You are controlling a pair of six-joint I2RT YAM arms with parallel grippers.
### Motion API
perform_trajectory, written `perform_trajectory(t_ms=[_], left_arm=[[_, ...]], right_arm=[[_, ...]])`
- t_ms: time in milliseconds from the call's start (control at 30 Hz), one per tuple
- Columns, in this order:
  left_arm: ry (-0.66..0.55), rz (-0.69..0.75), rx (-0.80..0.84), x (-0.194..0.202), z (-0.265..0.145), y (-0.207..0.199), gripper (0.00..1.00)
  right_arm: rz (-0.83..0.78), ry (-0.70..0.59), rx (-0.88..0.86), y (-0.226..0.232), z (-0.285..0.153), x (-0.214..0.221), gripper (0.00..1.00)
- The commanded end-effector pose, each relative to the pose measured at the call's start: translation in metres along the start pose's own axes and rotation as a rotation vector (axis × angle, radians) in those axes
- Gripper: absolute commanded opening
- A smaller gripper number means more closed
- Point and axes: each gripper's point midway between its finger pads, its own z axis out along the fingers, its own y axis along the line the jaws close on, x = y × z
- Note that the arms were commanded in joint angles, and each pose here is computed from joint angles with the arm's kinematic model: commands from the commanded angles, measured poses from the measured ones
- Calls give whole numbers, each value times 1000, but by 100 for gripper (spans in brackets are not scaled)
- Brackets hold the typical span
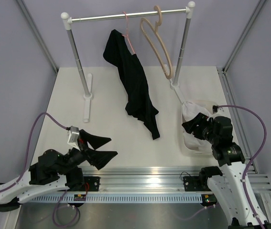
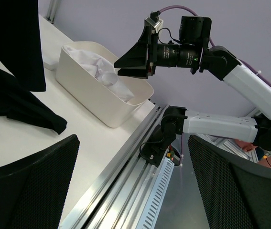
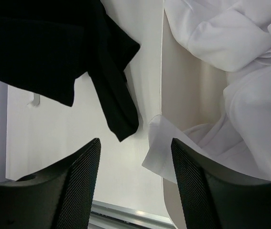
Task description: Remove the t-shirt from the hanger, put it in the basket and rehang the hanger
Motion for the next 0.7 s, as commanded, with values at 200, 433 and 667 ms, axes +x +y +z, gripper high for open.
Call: perform_trajectory(t_ms=[200,433,667], left_arm=[[-7,-14,-12,-3,0,0,99],[3,-25,-9,-1,-1,0,99],[-12,-35,-30,-3,-7,5,99]], right_arm=[[32,-12,41,-14,12,5,62],[129,-135,90,-26,8,-6,32],[159,-155,155,-39,24,-12,0]])
